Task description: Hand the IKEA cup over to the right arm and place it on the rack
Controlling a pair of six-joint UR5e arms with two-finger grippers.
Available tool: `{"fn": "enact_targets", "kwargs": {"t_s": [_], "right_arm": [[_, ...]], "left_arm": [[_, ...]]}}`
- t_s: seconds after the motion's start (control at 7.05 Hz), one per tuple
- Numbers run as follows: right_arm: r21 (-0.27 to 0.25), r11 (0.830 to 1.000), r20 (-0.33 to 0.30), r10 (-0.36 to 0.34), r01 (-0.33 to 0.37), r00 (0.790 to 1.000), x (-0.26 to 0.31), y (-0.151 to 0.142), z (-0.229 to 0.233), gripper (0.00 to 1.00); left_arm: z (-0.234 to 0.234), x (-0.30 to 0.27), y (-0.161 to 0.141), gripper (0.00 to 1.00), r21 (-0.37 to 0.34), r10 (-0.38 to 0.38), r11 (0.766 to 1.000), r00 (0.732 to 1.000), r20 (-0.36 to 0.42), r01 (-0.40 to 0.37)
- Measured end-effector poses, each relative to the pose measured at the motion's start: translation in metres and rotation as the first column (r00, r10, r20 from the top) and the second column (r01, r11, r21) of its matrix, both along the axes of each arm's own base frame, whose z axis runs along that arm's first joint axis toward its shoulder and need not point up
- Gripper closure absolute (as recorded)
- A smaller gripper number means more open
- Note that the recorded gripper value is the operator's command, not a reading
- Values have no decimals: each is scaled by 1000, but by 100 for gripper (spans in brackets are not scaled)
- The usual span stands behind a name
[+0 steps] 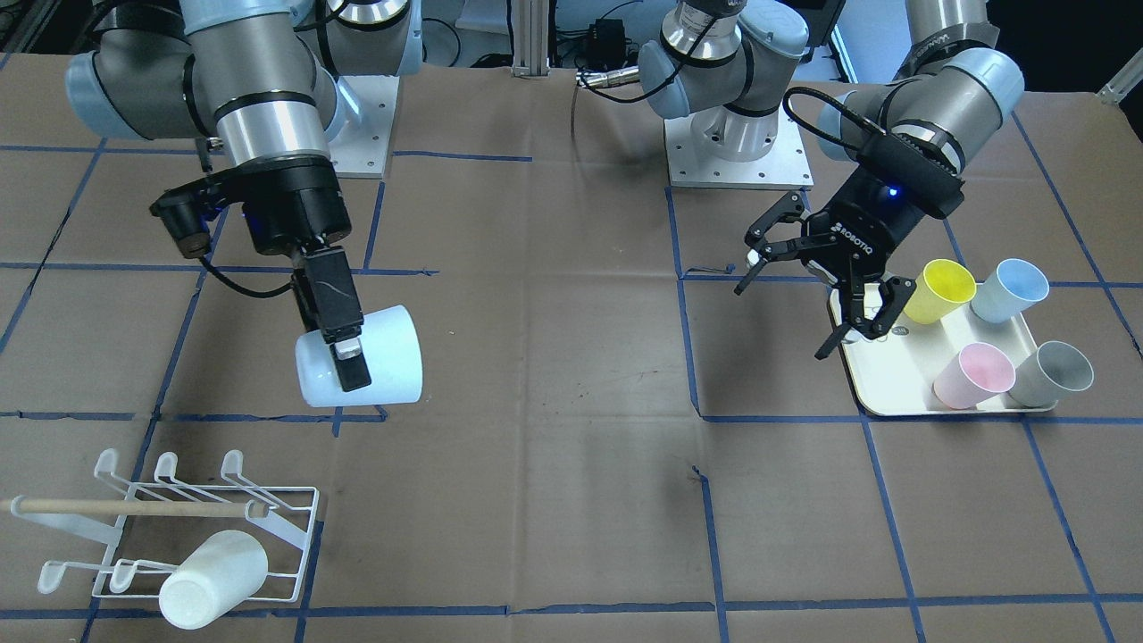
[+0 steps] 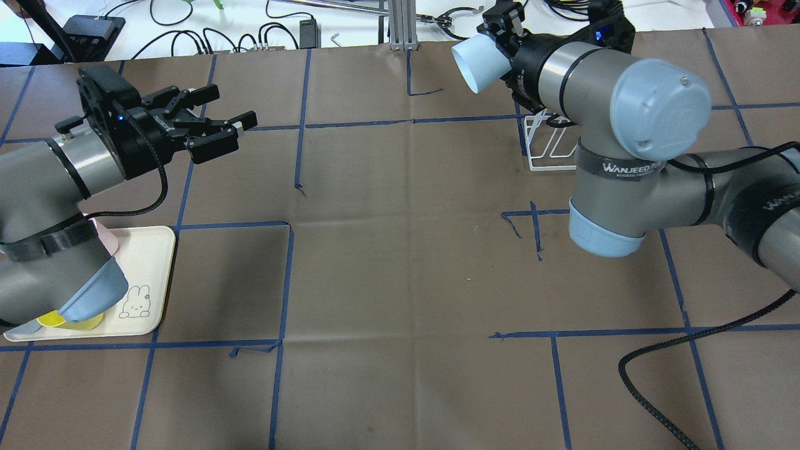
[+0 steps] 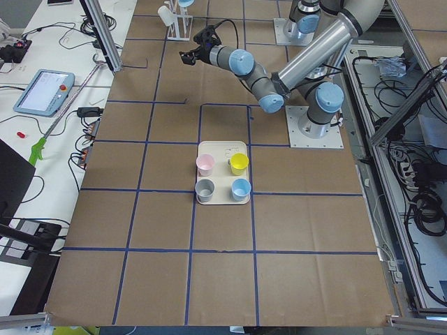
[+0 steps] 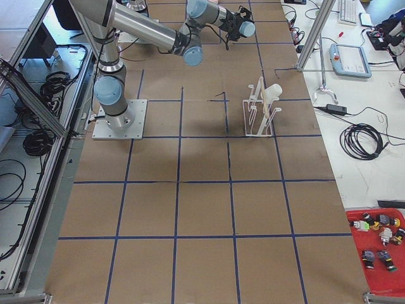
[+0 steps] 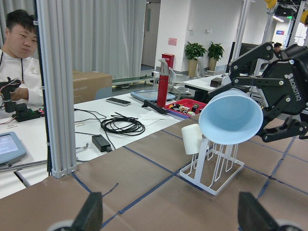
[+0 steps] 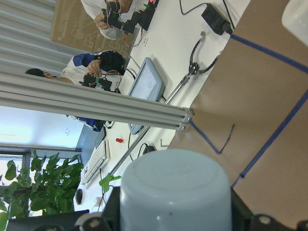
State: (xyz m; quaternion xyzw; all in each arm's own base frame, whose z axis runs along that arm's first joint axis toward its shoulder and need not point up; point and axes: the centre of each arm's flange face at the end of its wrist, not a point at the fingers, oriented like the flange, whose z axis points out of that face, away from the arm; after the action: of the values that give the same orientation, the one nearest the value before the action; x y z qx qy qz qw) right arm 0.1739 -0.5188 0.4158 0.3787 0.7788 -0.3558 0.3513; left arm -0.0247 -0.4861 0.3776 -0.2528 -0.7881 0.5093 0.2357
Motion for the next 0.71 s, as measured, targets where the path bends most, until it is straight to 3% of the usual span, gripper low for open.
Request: {"fn": "enact_targets", "kwargs": {"t_s": [0.14, 0.28, 0.57, 0.71], "right_arm": [[-43, 998, -150, 42, -49, 988, -23, -7, 0, 82], [-68, 991, -316, 89, -116, 945, -47, -15, -2, 86], [-66, 977, -558, 132, -203, 819, -96, -31, -10, 86], [-60, 969, -656, 141, -238, 742, -118, -43, -9, 86]], "left_arm": [[7, 6, -14, 1, 59, 55, 997, 997, 49, -57], [12, 1, -26, 1, 125, 108, 985, 990, 95, -120], [26, -28, -49, 1, 252, 209, 931, 952, 225, -264], [33, -36, -57, 1, 322, 232, 889, 927, 295, -325]]}}
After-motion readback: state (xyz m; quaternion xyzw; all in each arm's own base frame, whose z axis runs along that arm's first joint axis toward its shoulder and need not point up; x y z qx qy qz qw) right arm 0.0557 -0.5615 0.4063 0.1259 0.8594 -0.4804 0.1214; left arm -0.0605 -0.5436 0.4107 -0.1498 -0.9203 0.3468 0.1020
